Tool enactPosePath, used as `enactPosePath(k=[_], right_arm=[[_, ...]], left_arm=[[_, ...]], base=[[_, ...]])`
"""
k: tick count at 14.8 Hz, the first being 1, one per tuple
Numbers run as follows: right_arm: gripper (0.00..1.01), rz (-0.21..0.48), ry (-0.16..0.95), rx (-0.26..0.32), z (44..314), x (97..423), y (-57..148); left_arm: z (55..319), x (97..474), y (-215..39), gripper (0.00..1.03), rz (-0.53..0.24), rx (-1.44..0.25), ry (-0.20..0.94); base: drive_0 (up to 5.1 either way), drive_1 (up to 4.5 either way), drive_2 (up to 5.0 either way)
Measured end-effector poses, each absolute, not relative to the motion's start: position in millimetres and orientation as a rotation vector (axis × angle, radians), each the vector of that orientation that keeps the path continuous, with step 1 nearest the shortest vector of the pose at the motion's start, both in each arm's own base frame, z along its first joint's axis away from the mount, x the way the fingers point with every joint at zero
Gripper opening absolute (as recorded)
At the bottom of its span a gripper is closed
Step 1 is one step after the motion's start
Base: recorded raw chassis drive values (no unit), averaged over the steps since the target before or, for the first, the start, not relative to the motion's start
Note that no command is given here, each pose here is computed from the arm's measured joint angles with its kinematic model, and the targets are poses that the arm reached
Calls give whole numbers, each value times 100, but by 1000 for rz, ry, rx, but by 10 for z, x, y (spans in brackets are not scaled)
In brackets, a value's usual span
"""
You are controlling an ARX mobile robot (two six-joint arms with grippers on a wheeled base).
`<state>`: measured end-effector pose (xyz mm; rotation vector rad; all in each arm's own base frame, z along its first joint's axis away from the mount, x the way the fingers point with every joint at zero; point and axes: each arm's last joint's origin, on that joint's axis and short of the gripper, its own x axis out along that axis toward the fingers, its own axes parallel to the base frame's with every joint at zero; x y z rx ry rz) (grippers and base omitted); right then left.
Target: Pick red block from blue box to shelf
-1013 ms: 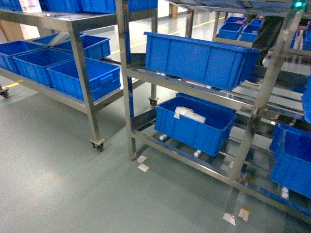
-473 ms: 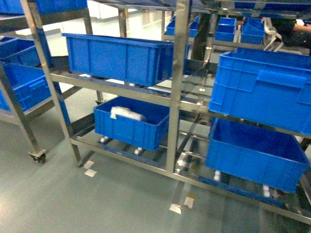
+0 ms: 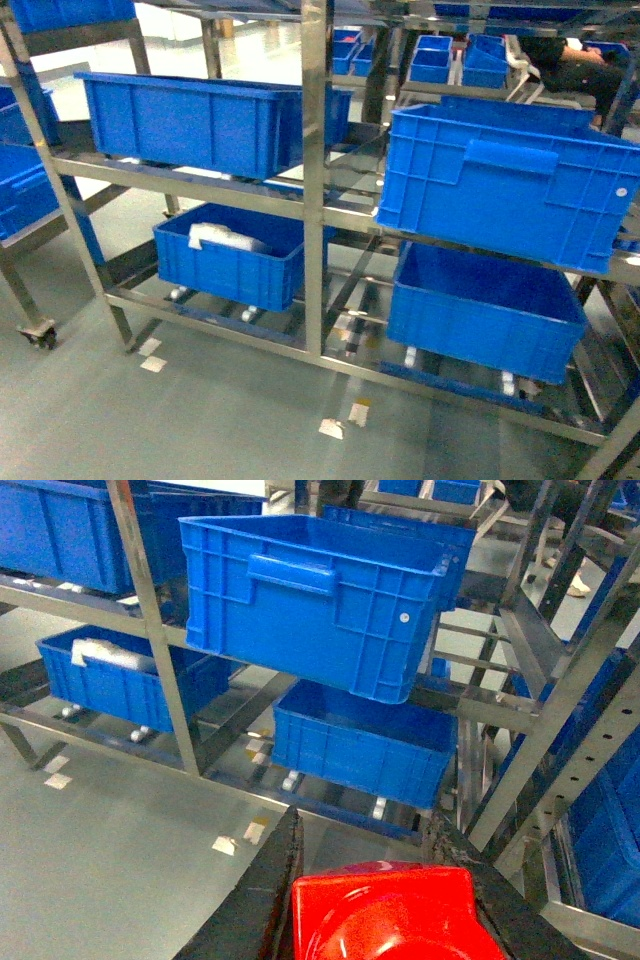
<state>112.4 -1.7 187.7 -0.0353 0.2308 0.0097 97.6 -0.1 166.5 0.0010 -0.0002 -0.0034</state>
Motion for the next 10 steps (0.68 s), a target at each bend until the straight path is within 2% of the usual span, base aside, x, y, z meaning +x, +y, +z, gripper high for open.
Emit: enactPosePath(k=[6, 10], right_arm=[[28, 13, 230, -35, 1879, 1124, -15], [28, 13, 226, -35, 1882, 1122, -16]], left_arm=[[1664, 976, -1, 98, 0, 1, 2], [1664, 976, -1, 98, 0, 1, 2]], base=[[-158, -158, -158], [-26, 348, -400]])
